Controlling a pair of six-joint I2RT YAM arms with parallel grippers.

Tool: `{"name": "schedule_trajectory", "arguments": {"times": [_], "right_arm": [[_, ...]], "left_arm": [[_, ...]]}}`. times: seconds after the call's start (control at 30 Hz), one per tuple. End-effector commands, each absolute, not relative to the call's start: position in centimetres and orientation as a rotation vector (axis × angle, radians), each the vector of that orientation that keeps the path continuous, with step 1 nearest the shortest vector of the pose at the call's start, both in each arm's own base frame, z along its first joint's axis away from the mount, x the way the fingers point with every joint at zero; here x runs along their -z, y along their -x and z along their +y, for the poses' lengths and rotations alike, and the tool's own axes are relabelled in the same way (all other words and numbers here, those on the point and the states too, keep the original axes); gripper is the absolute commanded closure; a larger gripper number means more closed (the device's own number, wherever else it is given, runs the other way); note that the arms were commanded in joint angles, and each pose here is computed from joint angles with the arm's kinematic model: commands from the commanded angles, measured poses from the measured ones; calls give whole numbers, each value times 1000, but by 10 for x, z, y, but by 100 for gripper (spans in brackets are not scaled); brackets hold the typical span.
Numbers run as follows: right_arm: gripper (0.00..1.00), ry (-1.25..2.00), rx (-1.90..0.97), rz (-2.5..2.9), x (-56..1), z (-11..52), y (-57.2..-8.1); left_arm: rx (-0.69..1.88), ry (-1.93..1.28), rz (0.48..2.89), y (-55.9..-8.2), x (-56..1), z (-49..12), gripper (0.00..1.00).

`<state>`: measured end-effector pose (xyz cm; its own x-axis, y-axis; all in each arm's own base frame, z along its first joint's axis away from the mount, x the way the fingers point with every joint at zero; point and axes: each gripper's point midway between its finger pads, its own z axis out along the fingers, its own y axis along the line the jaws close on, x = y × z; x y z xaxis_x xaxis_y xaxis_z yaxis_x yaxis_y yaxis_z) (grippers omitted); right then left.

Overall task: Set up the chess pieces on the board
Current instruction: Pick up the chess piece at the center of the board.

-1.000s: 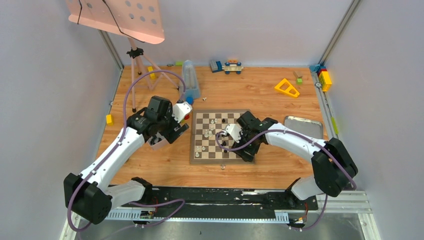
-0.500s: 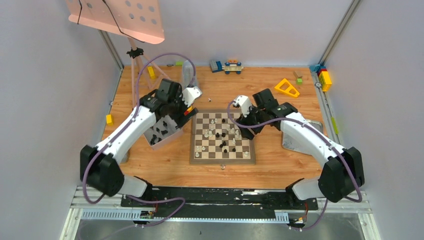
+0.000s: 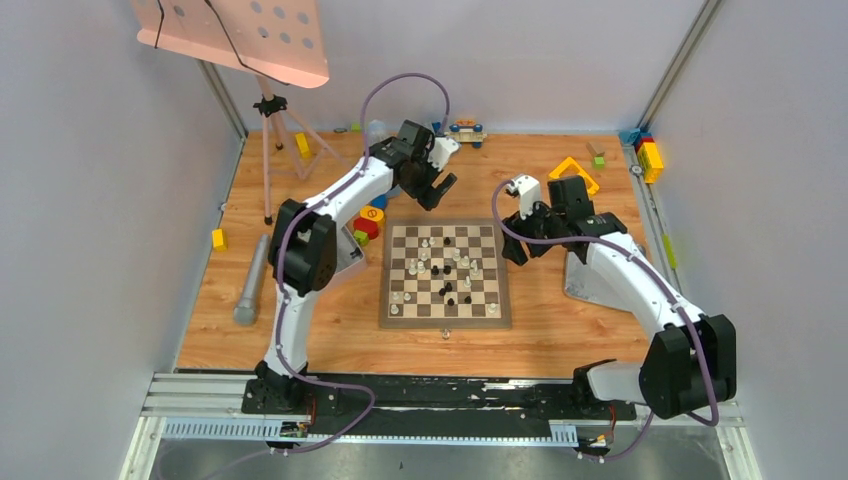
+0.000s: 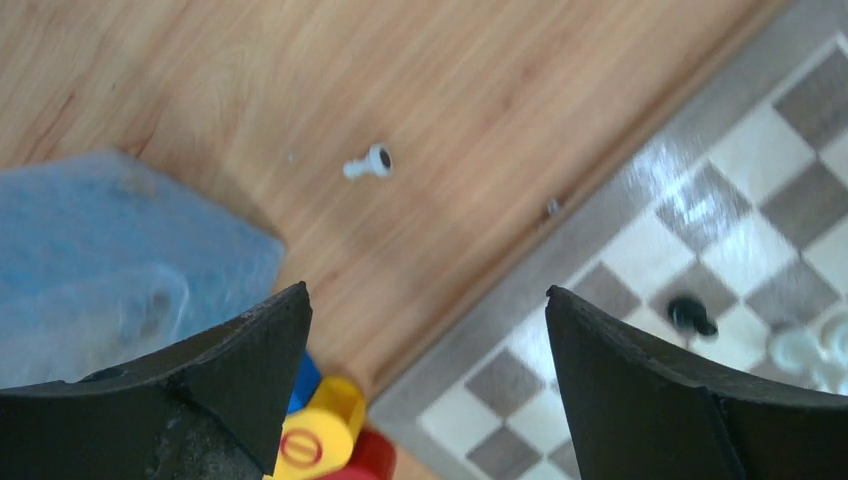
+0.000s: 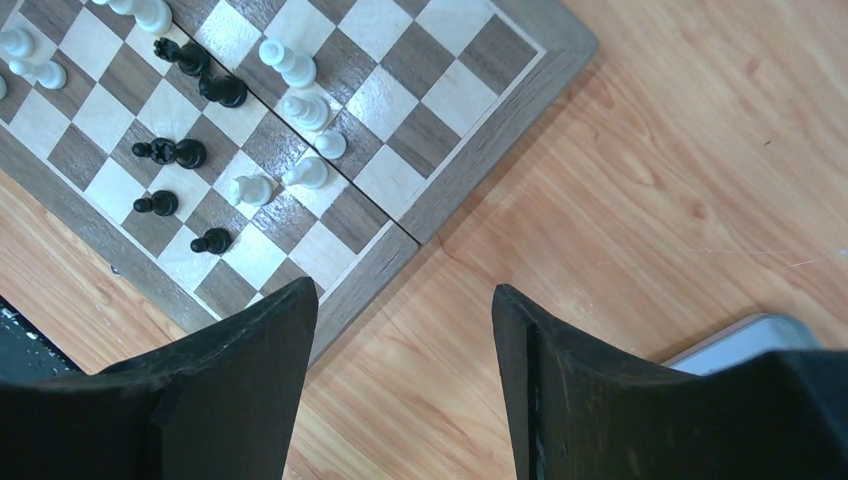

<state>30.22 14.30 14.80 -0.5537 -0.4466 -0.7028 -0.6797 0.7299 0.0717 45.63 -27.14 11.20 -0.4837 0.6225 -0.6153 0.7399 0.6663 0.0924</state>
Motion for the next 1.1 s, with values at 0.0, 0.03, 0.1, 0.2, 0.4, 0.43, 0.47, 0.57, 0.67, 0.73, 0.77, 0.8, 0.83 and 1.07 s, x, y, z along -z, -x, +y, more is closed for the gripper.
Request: {"name": "schedule_trajectory", "arguments": {"times": [0.0, 0.03, 0.1, 0.2, 0.4, 0.43, 0.47, 0.57, 0.67, 0.73, 0.77, 0.8, 0.83, 1.07], "right_arm": [[35, 811, -508, 2227, -143, 149, -305], [35, 807, -515, 2235, -140, 148, -305], [35, 804, -528, 2245, -134, 149, -304], [35, 800, -536, 2260, -126, 148, -303], [35, 796, -530, 2268, -121, 144, -304], [35, 794, -528, 2268, -120, 144, -304], [35, 793, -527, 2268, -120, 143, -304], [35, 792, -530, 2274, -117, 142, -303], [36, 789, -531, 2278, -116, 142, -304], [36, 790, -534, 2282, -115, 142, -304], [36, 789, -534, 2283, -115, 142, -304], [36, 789, -535, 2283, -115, 142, -304], [36, 789, -535, 2286, -114, 141, -304], [36, 793, -539, 2290, -112, 142, -303]], "left_arm": [[243, -866, 2221, -502, -122, -292, 4], [235, -862, 2217, -508, -118, -294, 3], [219, -872, 2215, -523, -100, -301, 2], [207, -884, 2171, -542, -97, -308, 1], [229, -913, 2162, -559, -76, -304, 0], [250, -911, 2168, -560, -73, -302, 0], [265, -905, 2175, -561, -71, -301, 1], [330, -910, 2184, -560, -68, -298, 4], [378, -941, 2184, -555, -65, -300, 8], [408, -969, 2185, -550, -62, -302, 11], [425, -981, 2190, -546, -59, -303, 12], [437, -992, 2195, -544, -56, -304, 14], [440, -1001, 2197, -543, -55, -304, 16], [457, -1032, 2218, -535, -47, -299, 25]]}}
